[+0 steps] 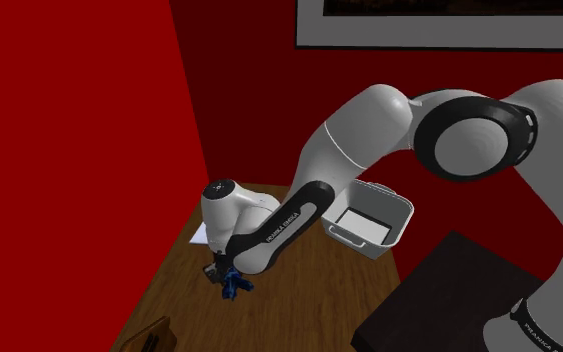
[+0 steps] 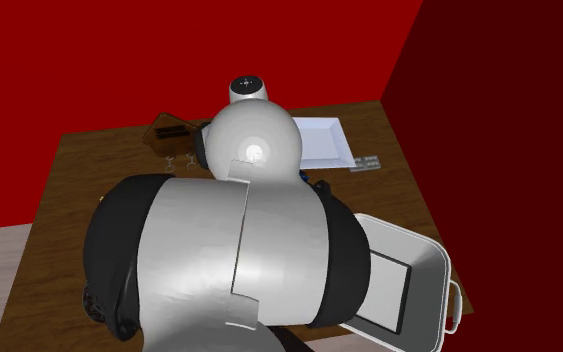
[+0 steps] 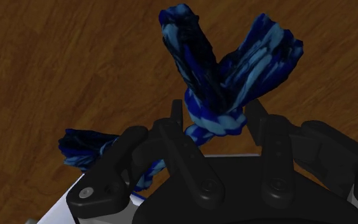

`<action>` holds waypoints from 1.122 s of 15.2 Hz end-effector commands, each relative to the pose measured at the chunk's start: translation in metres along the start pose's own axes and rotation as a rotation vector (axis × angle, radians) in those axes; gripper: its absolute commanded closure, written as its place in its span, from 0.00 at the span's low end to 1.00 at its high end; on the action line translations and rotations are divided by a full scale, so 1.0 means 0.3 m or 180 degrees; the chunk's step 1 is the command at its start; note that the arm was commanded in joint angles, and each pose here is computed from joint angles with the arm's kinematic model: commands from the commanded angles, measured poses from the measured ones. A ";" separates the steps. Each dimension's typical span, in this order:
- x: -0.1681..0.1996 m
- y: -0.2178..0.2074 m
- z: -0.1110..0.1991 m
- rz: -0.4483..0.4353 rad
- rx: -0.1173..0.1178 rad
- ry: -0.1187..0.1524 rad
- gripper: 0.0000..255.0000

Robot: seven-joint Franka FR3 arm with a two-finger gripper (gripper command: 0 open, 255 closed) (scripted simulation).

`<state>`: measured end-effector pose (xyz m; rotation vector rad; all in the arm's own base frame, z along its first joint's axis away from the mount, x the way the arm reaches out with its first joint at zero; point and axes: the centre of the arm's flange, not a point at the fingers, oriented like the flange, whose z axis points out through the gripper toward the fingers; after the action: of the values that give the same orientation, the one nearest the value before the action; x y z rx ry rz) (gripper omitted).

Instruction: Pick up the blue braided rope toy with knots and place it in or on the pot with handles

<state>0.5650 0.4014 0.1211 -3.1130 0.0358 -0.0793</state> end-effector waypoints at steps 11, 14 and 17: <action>0.011 -0.004 -0.214 0.0000 0.0001 0.0001 1.00; 0.013 -0.006 -0.266 0.0000 0.0001 0.0001 1.00; 0.016 -0.007 -0.319 0.0000 0.0001 0.0001 1.00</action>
<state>0.5639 0.4014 0.2117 -3.1128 0.0361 -0.0800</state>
